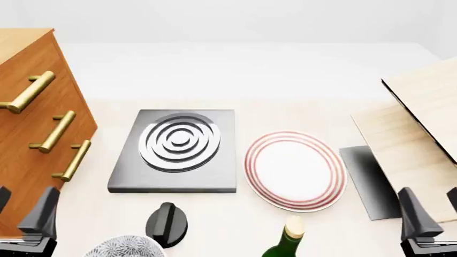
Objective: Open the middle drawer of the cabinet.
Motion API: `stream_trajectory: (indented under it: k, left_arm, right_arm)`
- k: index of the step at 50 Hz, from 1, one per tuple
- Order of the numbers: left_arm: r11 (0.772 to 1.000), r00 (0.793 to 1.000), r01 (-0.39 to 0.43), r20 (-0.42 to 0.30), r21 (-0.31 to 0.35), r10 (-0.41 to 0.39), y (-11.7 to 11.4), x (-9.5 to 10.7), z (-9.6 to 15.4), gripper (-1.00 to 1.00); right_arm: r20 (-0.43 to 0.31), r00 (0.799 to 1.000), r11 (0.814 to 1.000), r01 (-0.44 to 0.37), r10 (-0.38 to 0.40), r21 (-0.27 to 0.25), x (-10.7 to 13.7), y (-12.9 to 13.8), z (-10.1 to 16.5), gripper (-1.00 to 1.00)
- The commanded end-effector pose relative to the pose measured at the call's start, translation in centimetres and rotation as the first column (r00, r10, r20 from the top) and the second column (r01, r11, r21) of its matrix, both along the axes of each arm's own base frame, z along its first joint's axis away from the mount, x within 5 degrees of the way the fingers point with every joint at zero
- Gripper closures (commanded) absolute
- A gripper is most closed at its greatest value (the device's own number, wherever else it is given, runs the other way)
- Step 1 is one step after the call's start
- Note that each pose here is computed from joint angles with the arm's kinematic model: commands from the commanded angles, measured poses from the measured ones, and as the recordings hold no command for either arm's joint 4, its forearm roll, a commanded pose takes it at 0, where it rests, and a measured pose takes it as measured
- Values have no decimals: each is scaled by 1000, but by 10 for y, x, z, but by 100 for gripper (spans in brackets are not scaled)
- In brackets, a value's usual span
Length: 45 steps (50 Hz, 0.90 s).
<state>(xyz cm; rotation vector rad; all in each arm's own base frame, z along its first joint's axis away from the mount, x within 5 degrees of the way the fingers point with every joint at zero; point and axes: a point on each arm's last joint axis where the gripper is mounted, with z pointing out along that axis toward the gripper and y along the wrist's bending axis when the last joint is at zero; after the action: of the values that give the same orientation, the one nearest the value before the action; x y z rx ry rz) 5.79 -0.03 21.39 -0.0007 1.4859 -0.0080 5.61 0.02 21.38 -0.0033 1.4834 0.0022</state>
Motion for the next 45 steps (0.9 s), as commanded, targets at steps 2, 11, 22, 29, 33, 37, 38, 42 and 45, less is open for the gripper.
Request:
stream_trajectory:
  k: [2, 11, 22, 29, 33, 37, 38, 42, 45]
  left_arm:
    - [1000, 1000, 14, -16, -5, -14, -1, 9, 2, -100]
    - [999, 999, 27, -39, -23, -28, -2, 15, 1, -100]
    - [1000, 995, 9, -95, 3, -9, -1, 26, 4, -100]
    - [971, 972, 0, -227, 240, 56, 4, 48, -1, -100]
    - [911, 964, -44, -221, 411, 146, 12, 45, -13, -100]
    - [864, 958, -3, -246, 504, 147, 12, 53, -20, -100]
    - [853, 954, 13, -263, 521, 146, 12, 59, -24, -100]
    - [778, 955, -24, -215, 628, 203, 18, 59, -20, -100]
    - [703, 952, -78, -157, 707, 263, 24, 55, -14, -100]
  right_arm:
    - [-1, 1000, 1000, -9, 9, 1, 0, 0, 1, -100]
    - [-2, 1000, 1000, -9, 9, 1, 0, 0, 1, -100]
    - [-2, 1000, 1000, -9, 9, 1, 0, 0, 2, -100]
    - [-2, 1000, 1000, -9, 9, 1, 0, 0, 2, -100]
    - [-1, 1000, 1000, -9, 9, 1, 0, 0, 2, -100]
    - [-2, 1000, 1000, -9, 9, 2, 0, 0, 2, -100]
    - [-2, 1000, 1000, -9, 9, 2, 0, 0, 2, -100]
    - [-2, 1000, 1000, -9, 9, 2, 0, 0, 3, -100]
    - [-2, 1000, 1000, -9, 9, 1, 0, 0, 3, -100]
